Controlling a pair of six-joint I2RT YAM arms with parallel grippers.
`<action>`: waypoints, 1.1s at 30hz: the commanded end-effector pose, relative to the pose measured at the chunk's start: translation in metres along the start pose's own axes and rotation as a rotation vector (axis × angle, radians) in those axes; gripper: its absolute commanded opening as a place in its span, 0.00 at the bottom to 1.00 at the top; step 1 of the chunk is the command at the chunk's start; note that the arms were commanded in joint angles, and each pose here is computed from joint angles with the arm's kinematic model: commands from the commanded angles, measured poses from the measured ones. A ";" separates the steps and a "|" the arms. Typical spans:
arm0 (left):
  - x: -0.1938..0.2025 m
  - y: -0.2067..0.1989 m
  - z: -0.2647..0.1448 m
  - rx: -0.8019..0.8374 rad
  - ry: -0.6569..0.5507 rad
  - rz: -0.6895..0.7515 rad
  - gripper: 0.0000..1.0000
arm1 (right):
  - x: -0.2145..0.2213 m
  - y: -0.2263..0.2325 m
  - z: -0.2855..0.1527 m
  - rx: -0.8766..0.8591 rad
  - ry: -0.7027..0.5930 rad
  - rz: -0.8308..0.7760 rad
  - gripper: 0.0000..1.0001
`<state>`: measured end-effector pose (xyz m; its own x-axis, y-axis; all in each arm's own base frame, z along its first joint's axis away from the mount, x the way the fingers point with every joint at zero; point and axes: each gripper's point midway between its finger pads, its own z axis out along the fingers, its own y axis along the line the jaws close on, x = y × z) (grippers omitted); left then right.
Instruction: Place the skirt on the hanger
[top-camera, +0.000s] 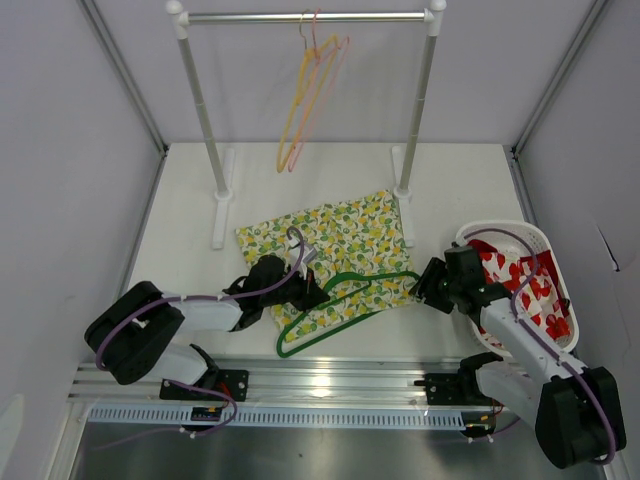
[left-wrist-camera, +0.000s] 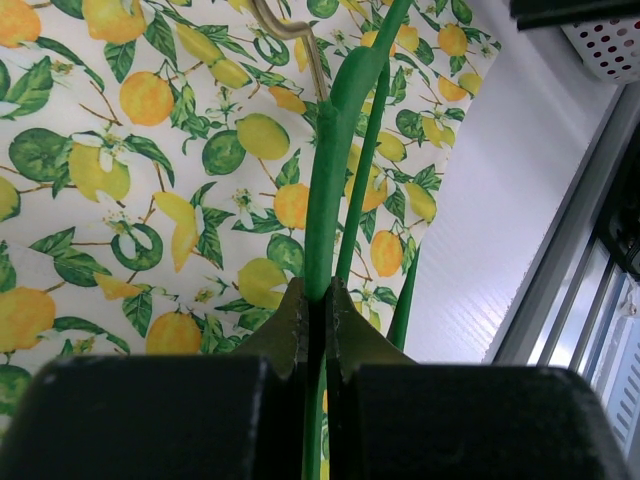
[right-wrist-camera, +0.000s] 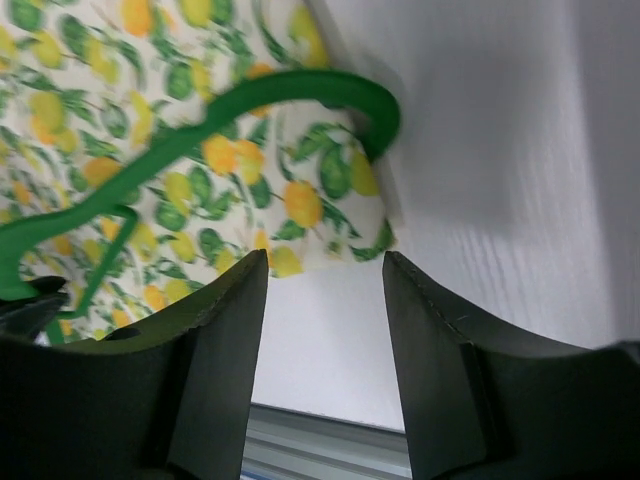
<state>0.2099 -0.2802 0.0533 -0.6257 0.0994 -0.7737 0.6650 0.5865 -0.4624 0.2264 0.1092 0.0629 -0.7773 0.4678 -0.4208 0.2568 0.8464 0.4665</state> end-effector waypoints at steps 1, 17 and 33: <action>0.008 0.024 -0.001 -0.100 0.027 0.060 0.00 | 0.001 -0.004 0.008 -0.006 -0.017 -0.006 0.56; 0.008 0.024 -0.001 -0.096 0.023 0.056 0.00 | 0.000 -0.004 0.036 -0.017 -0.038 0.032 0.29; 0.008 0.031 0.005 -0.122 -0.004 0.032 0.00 | -0.045 0.018 -0.009 0.008 -0.069 -0.002 0.09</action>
<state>0.2171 -0.2835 0.0558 -0.6054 0.0772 -0.7922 0.6695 0.5877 -0.4543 0.2547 0.1062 0.0817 -0.7452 0.4940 -0.4480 0.2691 0.8374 0.4758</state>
